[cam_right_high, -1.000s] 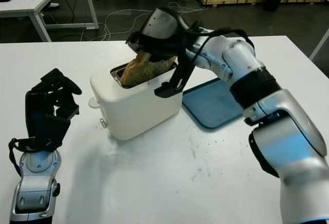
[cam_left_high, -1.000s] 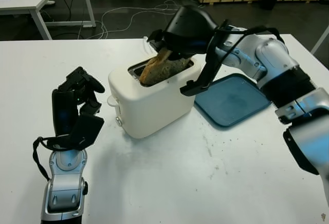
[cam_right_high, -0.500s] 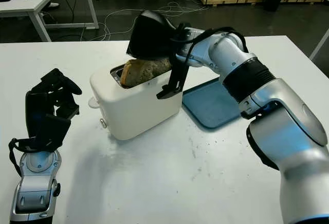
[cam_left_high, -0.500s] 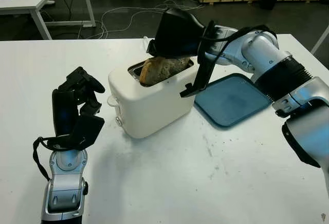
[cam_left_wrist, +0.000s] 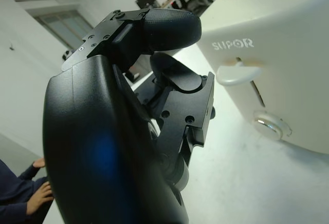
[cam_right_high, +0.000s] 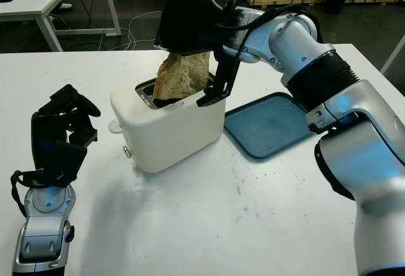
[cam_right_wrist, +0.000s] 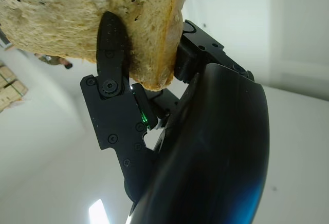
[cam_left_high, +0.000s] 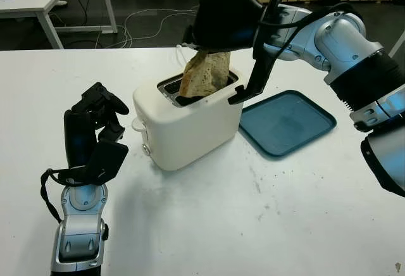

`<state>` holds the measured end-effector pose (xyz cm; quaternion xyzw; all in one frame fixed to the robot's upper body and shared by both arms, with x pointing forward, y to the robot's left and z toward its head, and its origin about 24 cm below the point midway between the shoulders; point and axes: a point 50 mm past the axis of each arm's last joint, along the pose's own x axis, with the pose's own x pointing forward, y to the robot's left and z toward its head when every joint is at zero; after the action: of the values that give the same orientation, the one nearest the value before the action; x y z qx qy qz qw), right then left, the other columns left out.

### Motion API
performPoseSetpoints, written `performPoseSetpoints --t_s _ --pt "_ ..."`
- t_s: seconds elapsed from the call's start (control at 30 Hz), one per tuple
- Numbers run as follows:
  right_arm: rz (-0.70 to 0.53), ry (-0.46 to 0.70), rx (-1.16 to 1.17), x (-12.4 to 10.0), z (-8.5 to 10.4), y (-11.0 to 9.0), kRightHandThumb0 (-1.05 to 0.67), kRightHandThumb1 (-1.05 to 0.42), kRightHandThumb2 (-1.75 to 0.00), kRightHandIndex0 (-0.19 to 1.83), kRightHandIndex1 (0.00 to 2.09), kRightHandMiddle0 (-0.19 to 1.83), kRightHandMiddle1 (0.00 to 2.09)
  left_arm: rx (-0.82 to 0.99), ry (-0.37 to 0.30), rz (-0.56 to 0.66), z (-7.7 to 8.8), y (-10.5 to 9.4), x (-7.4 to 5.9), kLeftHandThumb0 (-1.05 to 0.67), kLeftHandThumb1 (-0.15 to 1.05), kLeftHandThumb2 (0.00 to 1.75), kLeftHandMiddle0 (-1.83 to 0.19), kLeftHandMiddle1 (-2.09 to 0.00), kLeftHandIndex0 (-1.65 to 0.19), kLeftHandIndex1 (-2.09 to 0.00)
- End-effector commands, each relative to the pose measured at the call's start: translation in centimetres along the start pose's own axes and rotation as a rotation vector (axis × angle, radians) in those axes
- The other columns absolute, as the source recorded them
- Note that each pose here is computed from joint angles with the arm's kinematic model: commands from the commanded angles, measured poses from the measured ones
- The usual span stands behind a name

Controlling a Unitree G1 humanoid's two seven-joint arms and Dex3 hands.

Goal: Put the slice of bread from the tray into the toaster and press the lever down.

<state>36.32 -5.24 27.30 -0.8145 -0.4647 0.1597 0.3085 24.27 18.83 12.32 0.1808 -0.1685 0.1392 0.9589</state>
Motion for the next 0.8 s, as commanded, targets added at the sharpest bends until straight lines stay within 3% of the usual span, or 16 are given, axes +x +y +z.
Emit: performPoseSetpoints --t_s 0.0,0.27,0.47,0.7,0.77 --pt "-0.023 -0.002 -0.020 0.0 -0.7 -1.1 -0.47 -0.88 -0.30 1.12 1.75 0.89 1.55 0.002 -0.014 0.003 0.0 0.0 0.0 -0.07 0.86 1.05 -1.10 -1.75 -0.71 -1.75" --pt "-0.002 -0.018 -0.056 0.1 -0.2 -0.8 -0.48 -0.85 -0.32 1.08 1.74 0.90 1.22 0.013 -0.016 0.004 0.1 0.1 0.0 -0.06 0.86 1.04 -1.10 -1.75 -0.71 -1.75" --pt "0.068 -0.050 -0.130 -0.1 0.7 -0.6 -0.52 -0.91 -0.24 1.09 1.64 0.89 0.59 0.007 -0.010 0.010 0.1 0.1 -0.1 -0.07 0.86 1.03 -1.09 -1.75 -0.71 -1.75" --pt "0.239 -0.064 -0.176 -0.8 1.9 -0.5 -0.49 -0.91 -0.15 1.07 1.44 0.87 0.30 0.006 -0.009 0.005 0.1 0.2 -0.2 -0.07 0.86 1.03 -1.08 -1.75 -0.70 -1.75" --pt "0.288 -0.063 -0.242 -0.9 2.3 -0.5 -0.50 -0.91 -0.12 1.05 1.52 0.92 0.28 0.003 -0.004 0.008 0.1 0.2 -0.2 -0.06 0.87 1.02 -1.07 -1.75 -0.69 -1.75"
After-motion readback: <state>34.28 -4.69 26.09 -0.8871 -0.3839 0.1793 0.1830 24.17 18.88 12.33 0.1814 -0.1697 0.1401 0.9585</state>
